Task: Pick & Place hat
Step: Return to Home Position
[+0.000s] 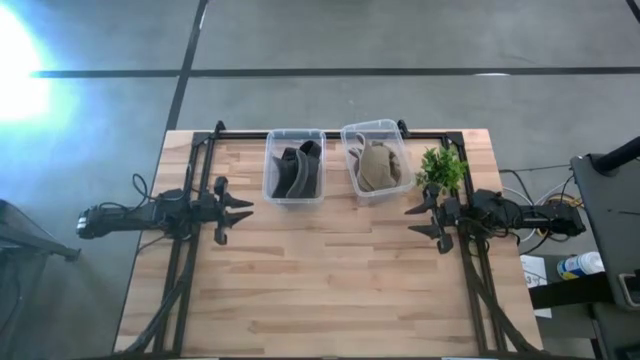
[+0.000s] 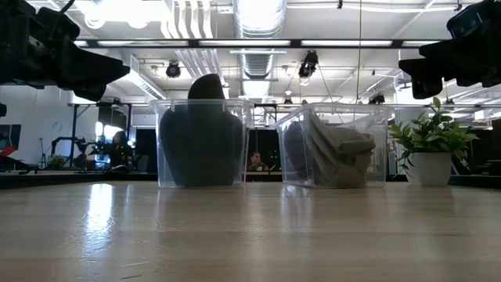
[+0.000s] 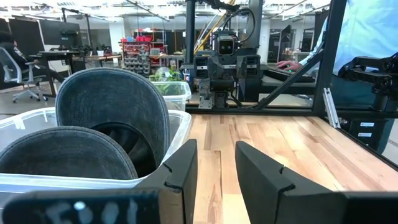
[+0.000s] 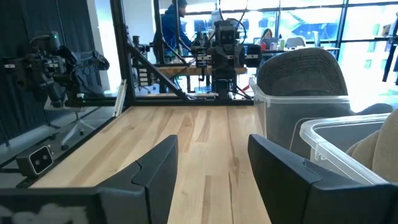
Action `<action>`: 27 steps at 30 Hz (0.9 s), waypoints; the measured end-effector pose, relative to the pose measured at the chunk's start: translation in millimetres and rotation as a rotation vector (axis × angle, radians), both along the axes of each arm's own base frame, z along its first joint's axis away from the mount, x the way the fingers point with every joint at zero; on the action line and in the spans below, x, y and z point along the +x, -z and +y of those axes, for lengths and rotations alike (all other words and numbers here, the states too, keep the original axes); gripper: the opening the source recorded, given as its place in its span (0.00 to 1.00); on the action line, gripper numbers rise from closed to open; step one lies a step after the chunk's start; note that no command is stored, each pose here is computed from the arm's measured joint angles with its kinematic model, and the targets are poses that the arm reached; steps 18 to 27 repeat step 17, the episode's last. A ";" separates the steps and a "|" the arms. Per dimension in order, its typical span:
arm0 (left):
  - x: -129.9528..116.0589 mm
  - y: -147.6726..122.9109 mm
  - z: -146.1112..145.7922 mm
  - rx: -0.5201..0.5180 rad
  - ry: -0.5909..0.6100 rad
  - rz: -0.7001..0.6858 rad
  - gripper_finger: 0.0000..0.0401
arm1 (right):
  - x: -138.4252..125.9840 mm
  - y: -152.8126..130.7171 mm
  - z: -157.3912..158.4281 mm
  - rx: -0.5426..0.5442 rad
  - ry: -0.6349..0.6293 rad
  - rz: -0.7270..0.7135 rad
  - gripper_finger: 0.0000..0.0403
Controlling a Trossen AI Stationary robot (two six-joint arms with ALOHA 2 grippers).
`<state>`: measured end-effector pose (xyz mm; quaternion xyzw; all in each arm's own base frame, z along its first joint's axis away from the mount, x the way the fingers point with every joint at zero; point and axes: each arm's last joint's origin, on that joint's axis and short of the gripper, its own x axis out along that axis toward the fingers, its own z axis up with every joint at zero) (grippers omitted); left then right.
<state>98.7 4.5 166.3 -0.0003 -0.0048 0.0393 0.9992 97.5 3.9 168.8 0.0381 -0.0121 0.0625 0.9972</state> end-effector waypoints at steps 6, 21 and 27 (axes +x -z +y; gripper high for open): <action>0.0 0.0 0.0 0.000 0.000 0.000 0.26 | 0.0 0.0 0.0 0.000 0.000 0.000 0.48; 0.0 -0.1 0.2 0.000 -0.006 -0.001 0.26 | 0.0 0.0 0.0 0.000 0.000 0.000 0.48; 0.0 -0.1 0.2 0.000 -0.006 -0.001 0.26 | 0.0 0.0 0.0 0.000 0.000 0.000 0.48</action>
